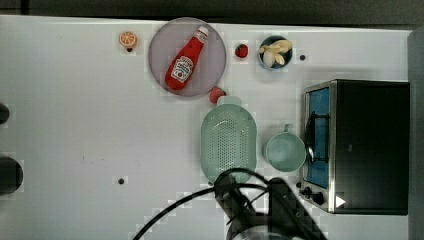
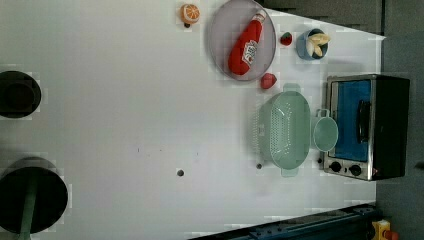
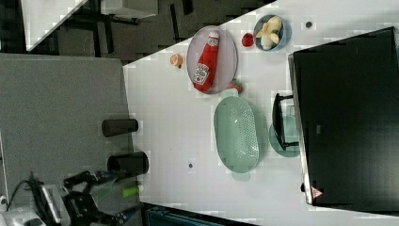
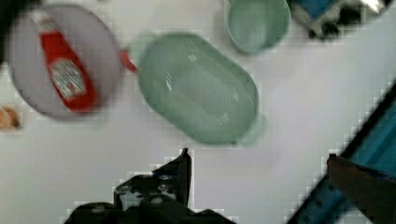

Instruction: Drag strainer right to left.

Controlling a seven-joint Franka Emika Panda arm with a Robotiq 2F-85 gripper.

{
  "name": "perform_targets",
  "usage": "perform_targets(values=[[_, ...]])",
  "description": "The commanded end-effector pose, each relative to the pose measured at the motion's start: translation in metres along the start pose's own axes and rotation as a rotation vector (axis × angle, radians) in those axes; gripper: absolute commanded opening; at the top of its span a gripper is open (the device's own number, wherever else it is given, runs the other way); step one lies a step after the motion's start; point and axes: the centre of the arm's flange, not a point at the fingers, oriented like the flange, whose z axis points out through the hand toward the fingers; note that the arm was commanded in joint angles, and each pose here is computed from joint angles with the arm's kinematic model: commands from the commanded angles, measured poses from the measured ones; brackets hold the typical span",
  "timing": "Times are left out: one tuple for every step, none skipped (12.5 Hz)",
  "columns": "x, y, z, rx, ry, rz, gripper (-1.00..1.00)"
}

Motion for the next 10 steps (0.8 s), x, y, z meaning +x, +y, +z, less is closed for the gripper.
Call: perform_targets(values=[[0.018, -0.031, 0.104, -0.115, -0.085, 0.078, 1.00], [0.020, -0.037, 0.131, -0.121, -0.085, 0.104, 1.00], [0.022, -0.042, 0.160, -0.125, -0.082, 0.139, 1.00], [0.024, -0.047, 0.188, -0.124, -0.076, 0.179, 1.00], [0.025, -0.051, 0.217, -0.123, -0.069, 0.224, 1.00], [0.026, -0.055, 0.244, -0.116, -0.059, 0.266, 1.00], [0.028, -0.060, 0.270, -0.108, -0.050, 0.294, 1.00], [0.030, -0.065, 0.294, -0.102, -0.043, 0.310, 1.00], [0.031, -0.069, 0.317, -0.101, -0.038, 0.324, 1.00], [0.031, -0.071, 0.339, -0.104, -0.036, 0.347, 1.00]])
